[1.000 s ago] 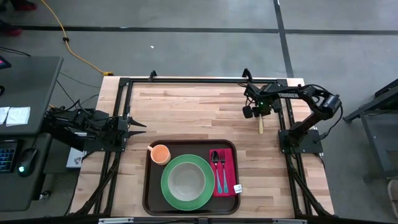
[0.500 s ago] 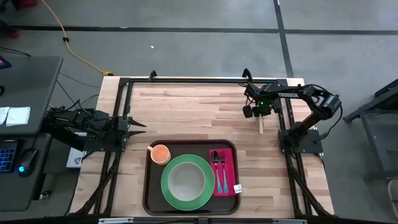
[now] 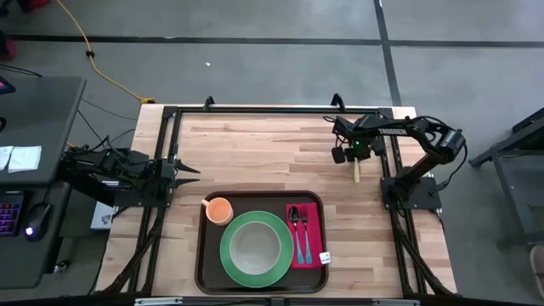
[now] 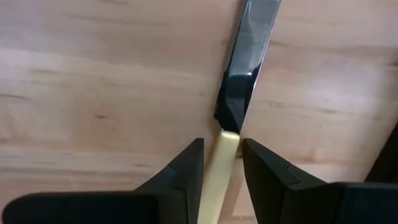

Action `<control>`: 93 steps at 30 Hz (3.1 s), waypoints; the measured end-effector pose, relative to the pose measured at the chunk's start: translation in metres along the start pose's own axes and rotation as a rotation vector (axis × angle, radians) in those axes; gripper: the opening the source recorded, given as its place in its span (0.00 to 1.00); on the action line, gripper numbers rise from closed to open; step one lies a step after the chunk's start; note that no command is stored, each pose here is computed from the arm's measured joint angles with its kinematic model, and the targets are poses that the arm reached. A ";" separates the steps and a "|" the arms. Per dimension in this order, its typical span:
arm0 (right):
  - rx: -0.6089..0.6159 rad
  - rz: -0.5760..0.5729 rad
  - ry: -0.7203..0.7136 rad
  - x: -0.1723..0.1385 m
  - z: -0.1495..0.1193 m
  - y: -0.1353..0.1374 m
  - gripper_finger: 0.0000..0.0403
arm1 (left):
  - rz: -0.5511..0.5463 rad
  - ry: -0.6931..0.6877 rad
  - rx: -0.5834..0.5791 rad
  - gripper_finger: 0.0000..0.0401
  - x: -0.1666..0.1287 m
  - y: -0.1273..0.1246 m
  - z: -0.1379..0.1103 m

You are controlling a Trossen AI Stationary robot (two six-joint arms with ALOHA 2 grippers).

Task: Set up tray
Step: Put the yellow knife on the red napkin

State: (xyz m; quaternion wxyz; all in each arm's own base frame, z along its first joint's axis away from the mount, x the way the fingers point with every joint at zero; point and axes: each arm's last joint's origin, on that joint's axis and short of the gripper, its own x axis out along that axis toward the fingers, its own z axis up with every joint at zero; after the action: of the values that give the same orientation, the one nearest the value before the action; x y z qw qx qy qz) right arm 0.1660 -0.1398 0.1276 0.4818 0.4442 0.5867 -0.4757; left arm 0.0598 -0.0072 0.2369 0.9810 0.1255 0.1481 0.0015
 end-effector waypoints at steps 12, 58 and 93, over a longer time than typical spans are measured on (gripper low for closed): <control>0.019 0.000 0.005 0.001 -0.001 0.000 0.23 | -0.001 0.000 -0.001 0.34 0.000 0.000 0.000; 0.031 -0.023 -0.046 0.000 0.002 0.000 0.07 | -0.001 -0.014 -0.007 0.34 0.000 0.000 0.001; 0.042 0.023 -0.083 -0.015 -0.014 0.006 0.05 | 0.001 -0.009 0.005 0.34 0.000 0.000 0.001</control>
State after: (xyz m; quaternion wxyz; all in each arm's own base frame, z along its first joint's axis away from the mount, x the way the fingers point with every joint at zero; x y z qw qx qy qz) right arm 0.1718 -0.1257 0.1425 0.5017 0.4409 0.5508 -0.5005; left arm 0.0600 -0.0073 0.2377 0.9813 0.1278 0.1438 0.0009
